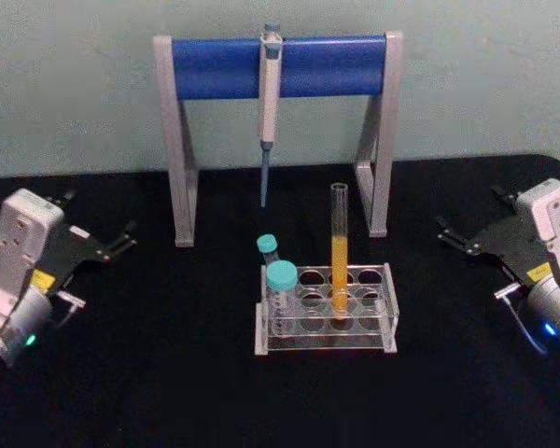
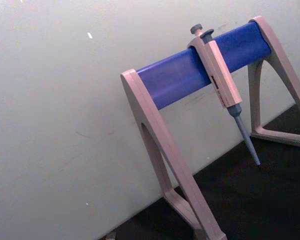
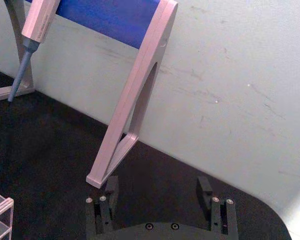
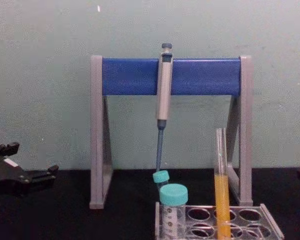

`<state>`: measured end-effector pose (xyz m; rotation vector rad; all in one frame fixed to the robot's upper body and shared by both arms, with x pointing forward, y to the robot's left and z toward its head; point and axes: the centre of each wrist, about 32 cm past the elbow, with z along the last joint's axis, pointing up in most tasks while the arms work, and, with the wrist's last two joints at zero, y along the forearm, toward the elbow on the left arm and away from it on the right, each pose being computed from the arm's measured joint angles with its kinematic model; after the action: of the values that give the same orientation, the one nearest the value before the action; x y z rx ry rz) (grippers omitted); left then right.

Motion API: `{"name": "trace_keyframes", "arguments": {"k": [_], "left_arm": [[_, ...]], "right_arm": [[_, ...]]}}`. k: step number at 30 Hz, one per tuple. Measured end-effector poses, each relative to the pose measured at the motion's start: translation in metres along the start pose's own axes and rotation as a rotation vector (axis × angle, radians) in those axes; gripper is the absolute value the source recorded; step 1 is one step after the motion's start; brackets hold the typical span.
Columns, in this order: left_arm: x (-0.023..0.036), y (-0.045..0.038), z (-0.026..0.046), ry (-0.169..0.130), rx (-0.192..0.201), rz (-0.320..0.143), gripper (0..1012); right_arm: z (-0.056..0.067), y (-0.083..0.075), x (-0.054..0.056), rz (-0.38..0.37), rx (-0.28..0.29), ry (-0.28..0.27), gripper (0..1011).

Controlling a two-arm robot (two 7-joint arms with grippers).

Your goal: Pick up the test tube from the test tube rack, shake it, then place it back into the test tube rack.

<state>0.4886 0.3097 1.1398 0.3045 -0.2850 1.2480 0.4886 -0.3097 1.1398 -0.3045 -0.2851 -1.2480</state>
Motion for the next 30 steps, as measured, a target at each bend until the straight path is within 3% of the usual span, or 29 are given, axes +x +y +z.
{"name": "trace_keyframes", "arguments": {"k": [30], "left_arm": [[0.0000,0.0000,0.0000,0.000,0.000,0.000,1001]], "right_arm": [[0.0000,0.0000,0.0000,0.000,0.000,0.000,1000]]}}
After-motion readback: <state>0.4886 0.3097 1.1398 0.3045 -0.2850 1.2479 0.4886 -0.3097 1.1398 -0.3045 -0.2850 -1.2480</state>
